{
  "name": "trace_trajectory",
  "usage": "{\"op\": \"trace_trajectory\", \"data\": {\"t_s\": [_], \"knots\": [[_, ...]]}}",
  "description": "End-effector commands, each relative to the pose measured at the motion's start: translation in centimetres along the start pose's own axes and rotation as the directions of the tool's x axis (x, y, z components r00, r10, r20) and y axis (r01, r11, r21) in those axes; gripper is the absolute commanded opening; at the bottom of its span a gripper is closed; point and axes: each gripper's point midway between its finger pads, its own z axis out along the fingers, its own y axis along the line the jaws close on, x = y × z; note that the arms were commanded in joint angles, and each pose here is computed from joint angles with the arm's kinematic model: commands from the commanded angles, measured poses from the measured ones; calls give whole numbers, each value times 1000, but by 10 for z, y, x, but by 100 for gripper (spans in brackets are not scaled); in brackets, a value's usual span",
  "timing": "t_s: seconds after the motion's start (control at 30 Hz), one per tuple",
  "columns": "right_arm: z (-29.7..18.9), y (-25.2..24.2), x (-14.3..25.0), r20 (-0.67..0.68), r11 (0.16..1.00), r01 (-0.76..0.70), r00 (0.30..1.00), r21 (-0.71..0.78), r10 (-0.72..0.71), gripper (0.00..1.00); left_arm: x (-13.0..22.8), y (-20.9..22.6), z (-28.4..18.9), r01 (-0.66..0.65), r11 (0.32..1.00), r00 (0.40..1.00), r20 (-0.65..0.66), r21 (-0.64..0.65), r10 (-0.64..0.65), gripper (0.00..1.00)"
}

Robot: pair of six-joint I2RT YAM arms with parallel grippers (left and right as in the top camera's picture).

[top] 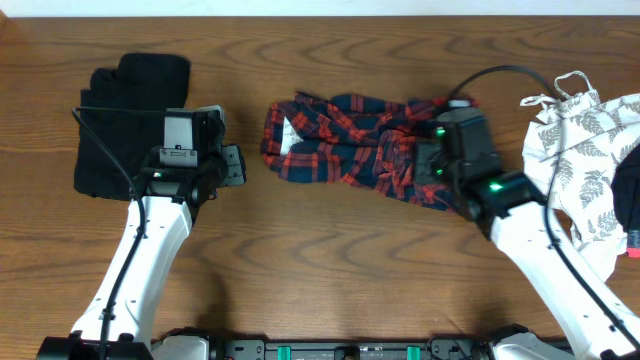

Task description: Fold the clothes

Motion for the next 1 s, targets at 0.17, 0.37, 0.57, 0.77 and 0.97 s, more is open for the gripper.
{"op": "trace_trajectory", "data": {"t_s": [0.17, 0.37, 0.57, 0.77, 0.97], "knots": [[33, -61, 20, -121, 986, -88, 987, 141, 105, 43, -6, -2, -2, 15, 1000, 1000, 7, 10, -15, 36], [76, -52, 64, -295, 991, -72, 950, 109, 101, 42, -6, -2, -2, 15, 1000, 1000, 7, 10, -15, 37], [118, -46, 112, -433, 994, -42, 898, 102, 82, 46, -6, -2, -2, 15, 1000, 1000, 7, 10, -15, 36], [123, -49, 127, -475, 993, -34, 876, 117, 86, 54, -6, -2, -2, 15, 1000, 1000, 7, 11, -15, 36], [91, -39, 89, -376, 996, -48, 924, 80, 74, 57, -6, -2, -2, 15, 1000, 1000, 7, 11, -15, 37]]}}
